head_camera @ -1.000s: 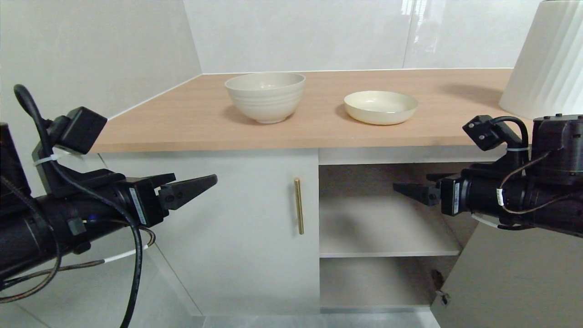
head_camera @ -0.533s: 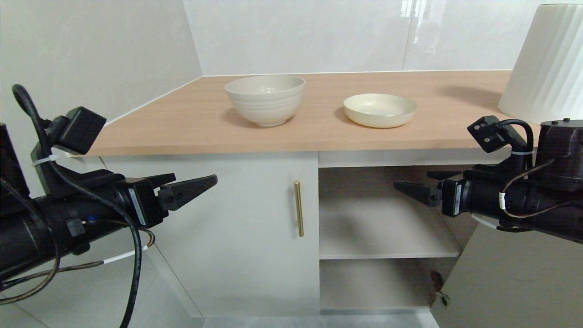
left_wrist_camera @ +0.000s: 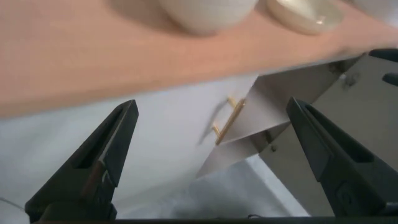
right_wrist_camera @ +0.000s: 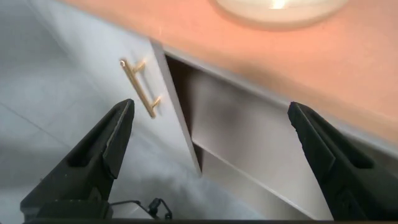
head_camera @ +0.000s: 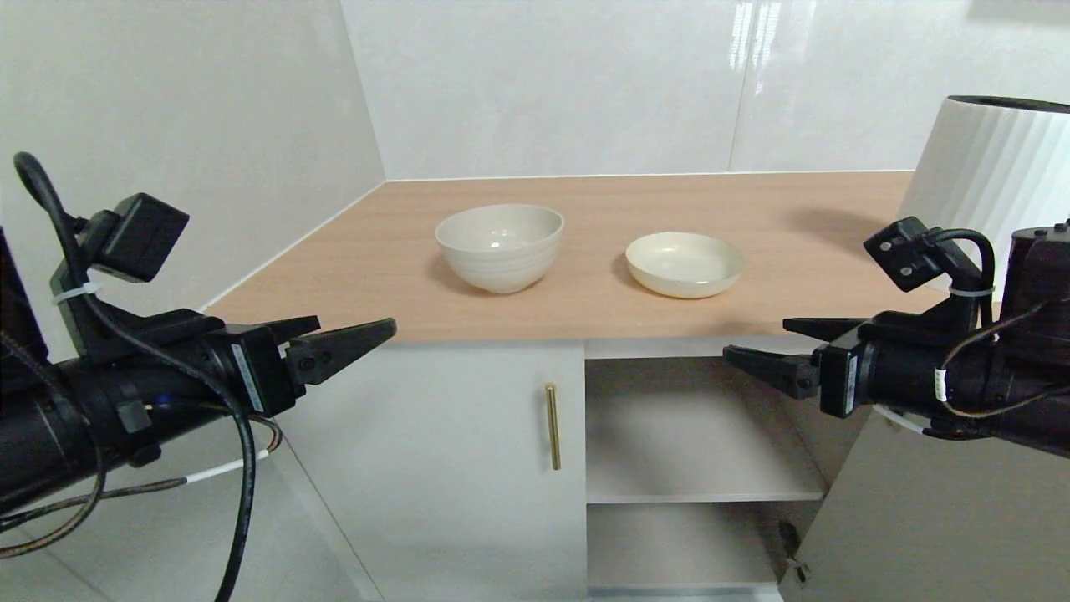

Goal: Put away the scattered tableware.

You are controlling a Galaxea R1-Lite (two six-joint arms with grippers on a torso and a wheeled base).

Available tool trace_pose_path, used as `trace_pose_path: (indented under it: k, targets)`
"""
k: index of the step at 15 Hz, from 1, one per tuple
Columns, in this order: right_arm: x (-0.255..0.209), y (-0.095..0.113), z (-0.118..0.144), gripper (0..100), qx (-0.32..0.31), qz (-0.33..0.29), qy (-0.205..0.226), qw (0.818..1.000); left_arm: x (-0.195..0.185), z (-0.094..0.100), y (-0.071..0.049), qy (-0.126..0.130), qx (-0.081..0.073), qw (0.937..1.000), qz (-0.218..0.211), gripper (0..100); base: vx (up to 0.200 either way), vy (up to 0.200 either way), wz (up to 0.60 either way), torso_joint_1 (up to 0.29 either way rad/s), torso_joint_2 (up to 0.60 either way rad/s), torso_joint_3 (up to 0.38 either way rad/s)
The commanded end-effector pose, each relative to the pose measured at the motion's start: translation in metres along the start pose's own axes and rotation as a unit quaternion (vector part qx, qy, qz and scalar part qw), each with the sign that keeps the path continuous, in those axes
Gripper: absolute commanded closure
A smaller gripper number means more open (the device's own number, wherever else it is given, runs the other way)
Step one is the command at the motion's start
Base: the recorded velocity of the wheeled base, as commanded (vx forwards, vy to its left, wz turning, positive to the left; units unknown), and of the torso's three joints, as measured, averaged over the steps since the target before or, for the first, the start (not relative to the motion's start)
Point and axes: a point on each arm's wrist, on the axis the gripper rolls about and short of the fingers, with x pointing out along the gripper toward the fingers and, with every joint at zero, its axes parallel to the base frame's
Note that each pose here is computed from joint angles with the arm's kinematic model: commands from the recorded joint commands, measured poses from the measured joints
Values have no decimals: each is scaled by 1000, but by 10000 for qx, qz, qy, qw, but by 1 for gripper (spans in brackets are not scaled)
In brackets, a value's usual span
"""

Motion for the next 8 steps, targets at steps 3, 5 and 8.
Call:
trace_pose_path:
  k: [3,5,8]
  targets:
    - [-1,0,0,0,-4,-3,-3,10000,1,-1,0,37,-11,10000,8,0,0,0,0,264,-455,-286]
    - [0,0,-1,0,1,-4,20,10000,4,-2,1,72,-20,10000,23,0,0,0,0,220,-476,-271]
    - [2,0,-1,0,-4,-12,35,10000,8,-3,2,109,-28,9999,31,0,0,0,0,217,-478,-269]
